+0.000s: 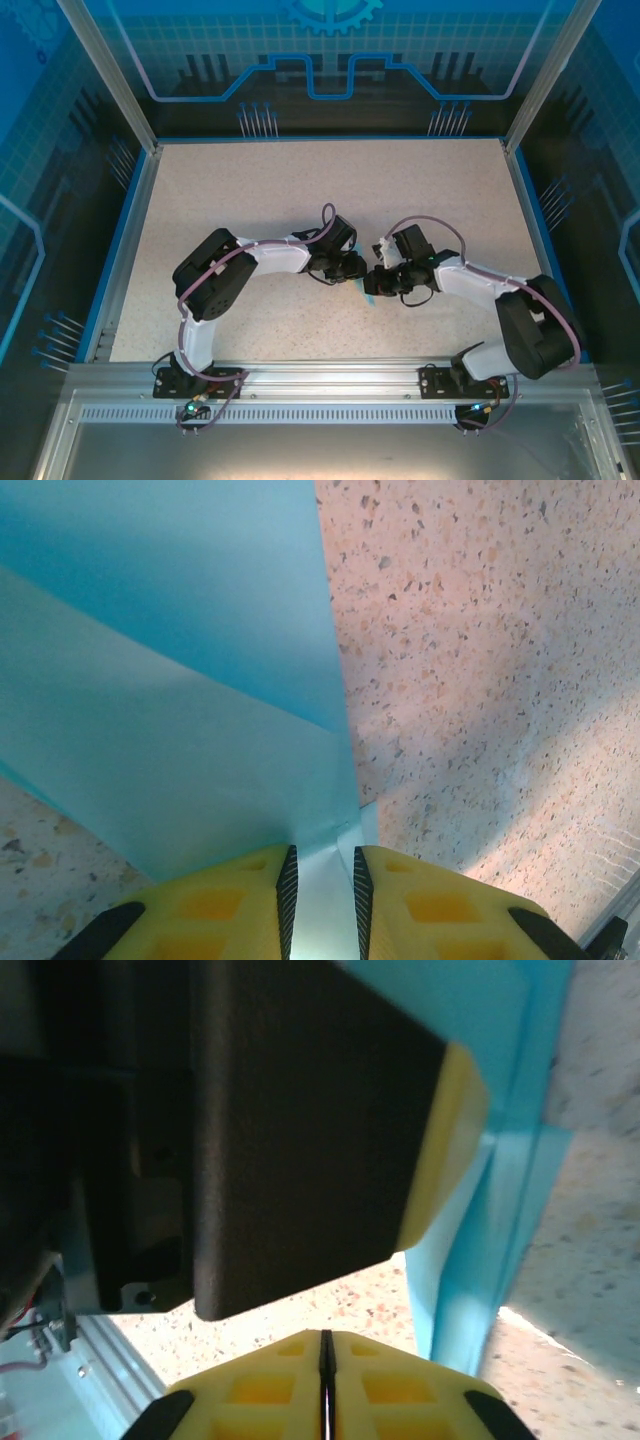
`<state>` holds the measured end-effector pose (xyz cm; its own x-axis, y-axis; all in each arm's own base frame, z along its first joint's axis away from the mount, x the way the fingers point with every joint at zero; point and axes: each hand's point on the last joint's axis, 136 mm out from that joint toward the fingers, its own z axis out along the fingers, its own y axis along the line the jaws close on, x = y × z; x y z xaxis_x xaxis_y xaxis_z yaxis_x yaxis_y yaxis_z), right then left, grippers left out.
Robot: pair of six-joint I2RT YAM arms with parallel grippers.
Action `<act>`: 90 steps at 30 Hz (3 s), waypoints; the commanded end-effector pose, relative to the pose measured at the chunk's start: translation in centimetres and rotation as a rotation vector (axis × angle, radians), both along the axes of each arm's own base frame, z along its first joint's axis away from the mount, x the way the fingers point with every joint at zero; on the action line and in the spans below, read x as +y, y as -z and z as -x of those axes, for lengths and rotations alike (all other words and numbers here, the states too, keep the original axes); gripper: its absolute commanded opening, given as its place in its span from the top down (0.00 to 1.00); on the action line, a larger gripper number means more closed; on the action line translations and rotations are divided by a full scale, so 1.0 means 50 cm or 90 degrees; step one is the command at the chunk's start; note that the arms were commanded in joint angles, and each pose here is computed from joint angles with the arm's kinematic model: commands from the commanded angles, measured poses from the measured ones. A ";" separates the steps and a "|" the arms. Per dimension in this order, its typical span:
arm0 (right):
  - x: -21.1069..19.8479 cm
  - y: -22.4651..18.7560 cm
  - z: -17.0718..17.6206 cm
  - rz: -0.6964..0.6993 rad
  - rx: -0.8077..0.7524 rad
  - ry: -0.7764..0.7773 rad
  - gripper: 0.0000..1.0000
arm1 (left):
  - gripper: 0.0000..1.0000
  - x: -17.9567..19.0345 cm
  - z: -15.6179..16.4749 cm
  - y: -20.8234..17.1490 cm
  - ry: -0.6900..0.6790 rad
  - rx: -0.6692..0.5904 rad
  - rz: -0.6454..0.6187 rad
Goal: Fold a paper plane with a square sheet of paper (pick it up from the middle)
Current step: Fold the wing for the fifth time at the center of the table.
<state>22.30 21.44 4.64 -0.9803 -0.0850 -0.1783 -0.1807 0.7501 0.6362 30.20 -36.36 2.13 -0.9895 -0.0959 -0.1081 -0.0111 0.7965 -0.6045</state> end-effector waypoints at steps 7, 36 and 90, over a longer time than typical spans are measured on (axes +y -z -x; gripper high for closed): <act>-0.016 0.058 0.006 0.062 0.043 0.006 0.92 | 0.73 0.003 0.005 0.012 0.016 0.015 -0.014; -0.081 0.008 -0.034 0.076 -0.026 0.062 0.65 | 0.73 -0.008 -0.003 0.001 0.021 0.009 0.001; -0.049 0.031 -0.056 0.079 -0.015 0.048 0.74 | 0.70 -0.003 -0.042 -0.038 0.014 -0.021 0.028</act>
